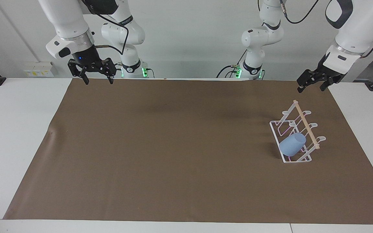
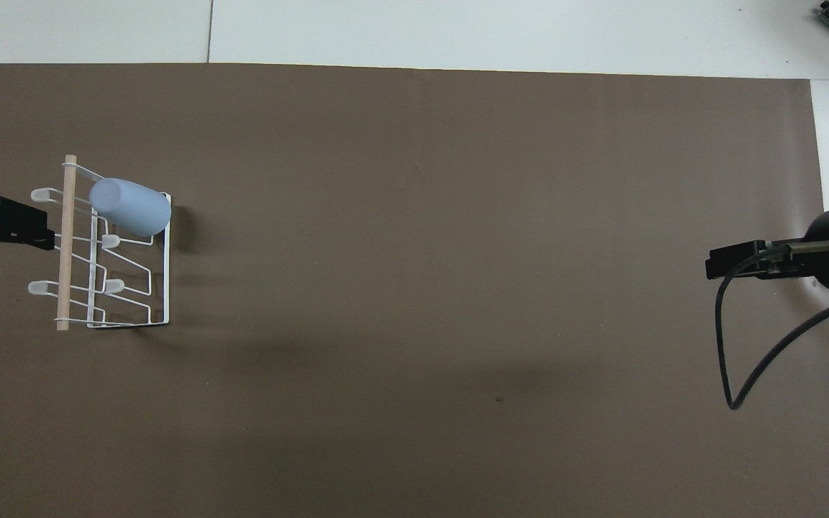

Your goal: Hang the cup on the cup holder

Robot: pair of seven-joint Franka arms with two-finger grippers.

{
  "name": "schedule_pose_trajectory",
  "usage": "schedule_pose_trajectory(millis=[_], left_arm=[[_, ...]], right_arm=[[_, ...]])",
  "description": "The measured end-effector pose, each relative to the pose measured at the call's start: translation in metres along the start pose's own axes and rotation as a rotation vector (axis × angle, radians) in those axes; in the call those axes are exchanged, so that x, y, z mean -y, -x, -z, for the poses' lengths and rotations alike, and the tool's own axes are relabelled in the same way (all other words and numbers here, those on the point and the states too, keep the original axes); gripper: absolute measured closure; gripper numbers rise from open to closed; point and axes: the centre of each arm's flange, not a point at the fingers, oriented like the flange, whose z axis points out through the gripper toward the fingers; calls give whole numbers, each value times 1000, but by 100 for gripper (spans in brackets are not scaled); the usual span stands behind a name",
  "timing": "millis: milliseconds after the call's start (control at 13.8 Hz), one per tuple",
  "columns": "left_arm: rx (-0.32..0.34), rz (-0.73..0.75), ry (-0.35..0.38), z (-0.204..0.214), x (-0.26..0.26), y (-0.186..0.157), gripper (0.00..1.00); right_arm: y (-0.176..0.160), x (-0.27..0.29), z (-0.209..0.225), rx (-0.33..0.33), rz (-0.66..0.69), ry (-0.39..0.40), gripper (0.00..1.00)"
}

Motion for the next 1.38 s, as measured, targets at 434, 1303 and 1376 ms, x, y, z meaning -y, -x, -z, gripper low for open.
schedule_pose_trajectory(millis=[434,1303,1376], left_arm=[[10,-29,4,1,-9,3,0],[-6,-94,22,31,-10,11,0],[-6,-95,24,31,-11,11,0]], right_arm=[[0,0,0,0,0,0,0],[0,0,0,0,0,0,0],[0,0,0,0,0,0,0]])
